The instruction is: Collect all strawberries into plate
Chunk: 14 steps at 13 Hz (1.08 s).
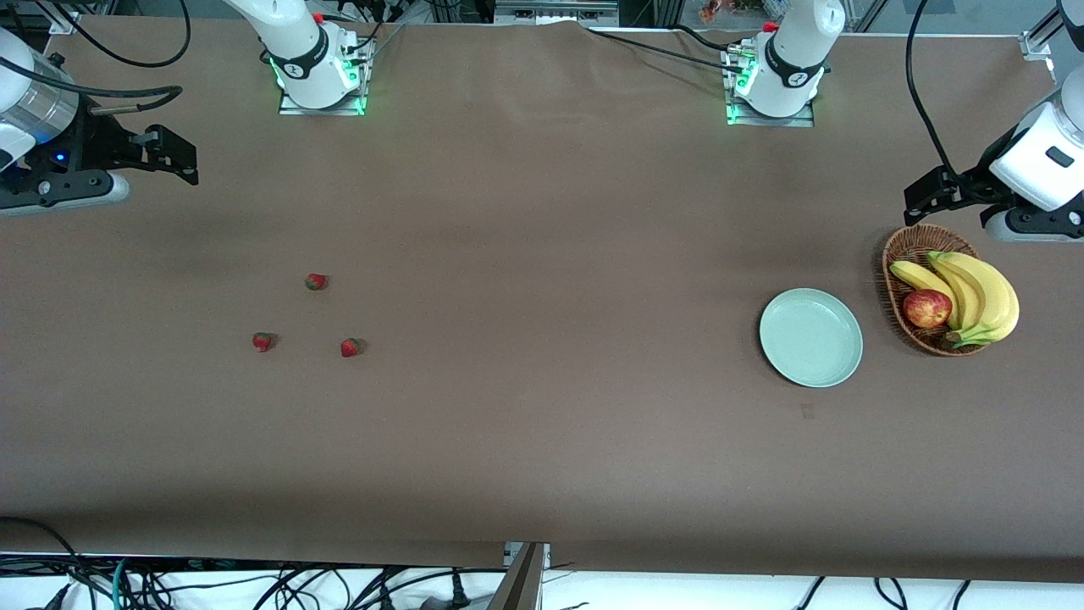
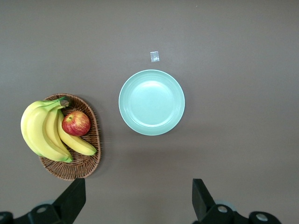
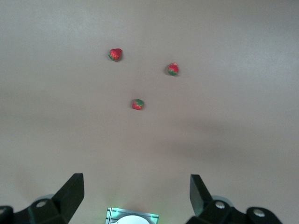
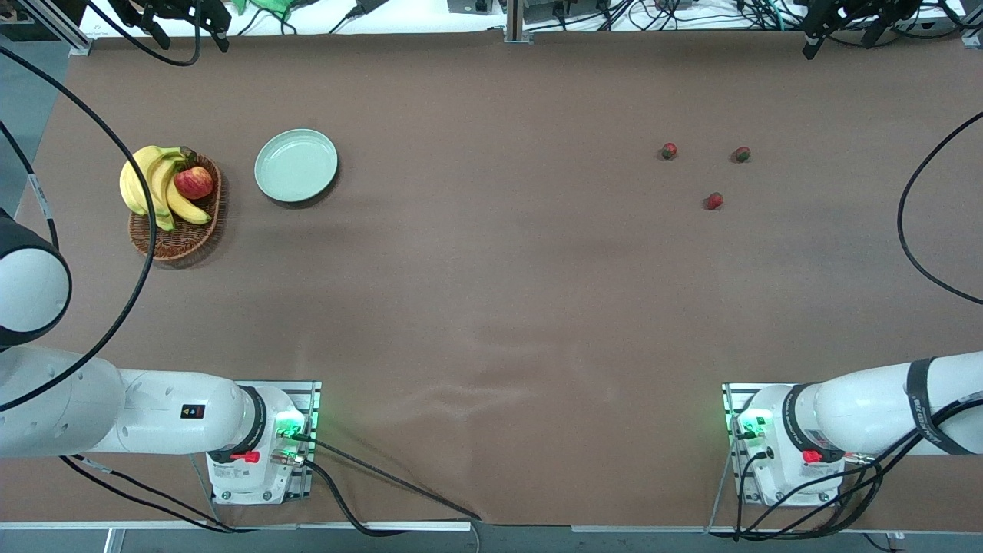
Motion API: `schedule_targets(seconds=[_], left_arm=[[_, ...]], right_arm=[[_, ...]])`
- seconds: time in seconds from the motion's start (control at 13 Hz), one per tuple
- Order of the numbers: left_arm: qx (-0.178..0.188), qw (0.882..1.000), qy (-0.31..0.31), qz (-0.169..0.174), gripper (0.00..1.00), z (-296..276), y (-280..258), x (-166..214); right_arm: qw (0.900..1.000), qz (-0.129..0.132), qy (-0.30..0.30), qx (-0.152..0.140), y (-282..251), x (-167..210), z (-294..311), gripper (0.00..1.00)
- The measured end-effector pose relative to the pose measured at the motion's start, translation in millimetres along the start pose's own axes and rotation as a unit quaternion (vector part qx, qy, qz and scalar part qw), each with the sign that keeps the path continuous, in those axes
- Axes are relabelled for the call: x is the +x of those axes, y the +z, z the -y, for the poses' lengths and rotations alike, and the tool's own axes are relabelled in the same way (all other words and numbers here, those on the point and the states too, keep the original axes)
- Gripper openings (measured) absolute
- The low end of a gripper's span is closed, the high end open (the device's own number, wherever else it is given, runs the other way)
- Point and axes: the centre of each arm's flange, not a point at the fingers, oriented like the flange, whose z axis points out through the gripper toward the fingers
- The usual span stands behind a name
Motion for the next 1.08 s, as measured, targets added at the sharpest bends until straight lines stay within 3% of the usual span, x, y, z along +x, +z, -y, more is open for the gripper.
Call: schedule_targets(seconds=[0.69, 1.08], left_arm=[[0.0, 1.0, 0.001, 0.0, 1.0, 0, 0, 0], [0.0, 1.0, 0.001, 0.0, 1.0, 0, 0, 0]], right_arm=[[1.0, 0.009, 0.0, 0.001, 10, 7, 0, 1.0], [1.0, 0.011, -0.011, 0.001, 58, 50, 10, 1.0]])
